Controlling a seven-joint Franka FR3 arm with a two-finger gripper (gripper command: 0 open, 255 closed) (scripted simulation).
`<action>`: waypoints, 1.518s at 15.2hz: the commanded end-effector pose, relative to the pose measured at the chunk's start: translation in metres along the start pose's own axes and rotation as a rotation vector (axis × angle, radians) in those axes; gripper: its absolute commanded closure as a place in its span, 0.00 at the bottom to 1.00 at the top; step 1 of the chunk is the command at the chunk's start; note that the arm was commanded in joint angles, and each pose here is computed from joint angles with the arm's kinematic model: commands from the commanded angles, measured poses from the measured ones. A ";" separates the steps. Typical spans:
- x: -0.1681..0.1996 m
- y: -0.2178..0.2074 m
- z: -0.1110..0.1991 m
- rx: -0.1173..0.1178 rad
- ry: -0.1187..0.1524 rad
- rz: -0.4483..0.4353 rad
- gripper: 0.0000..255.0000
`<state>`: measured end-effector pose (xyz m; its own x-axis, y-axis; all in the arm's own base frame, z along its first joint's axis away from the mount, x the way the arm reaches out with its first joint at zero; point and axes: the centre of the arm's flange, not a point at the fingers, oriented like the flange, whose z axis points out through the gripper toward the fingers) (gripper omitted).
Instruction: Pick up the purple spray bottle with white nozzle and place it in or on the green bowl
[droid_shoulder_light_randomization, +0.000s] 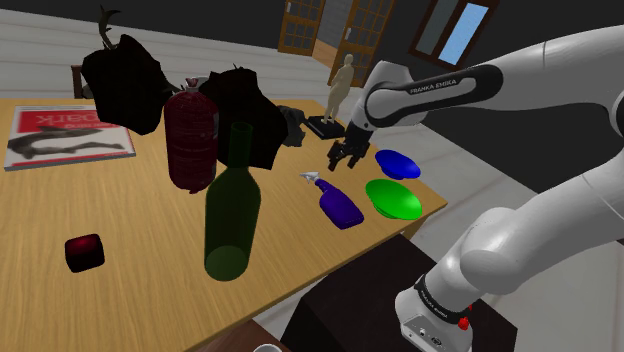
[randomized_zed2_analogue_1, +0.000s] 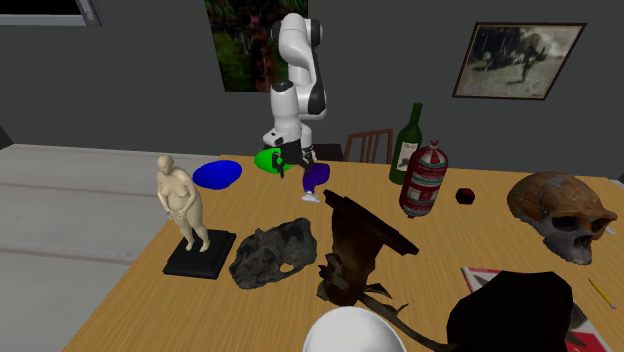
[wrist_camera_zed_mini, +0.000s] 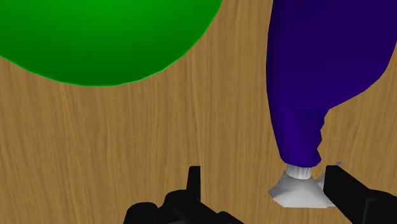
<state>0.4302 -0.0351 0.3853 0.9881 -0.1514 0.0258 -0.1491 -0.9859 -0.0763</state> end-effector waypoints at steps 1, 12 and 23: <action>0.000 0.000 0.011 0.000 -0.001 0.000 0.00; 0.000 0.000 0.024 0.000 -0.001 0.000 1.00; -0.006 -0.016 0.023 -0.035 -0.007 0.040 0.00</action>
<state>0.4302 -0.0264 0.3631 0.9867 -0.1612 0.0207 -0.1597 -0.9853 -0.0611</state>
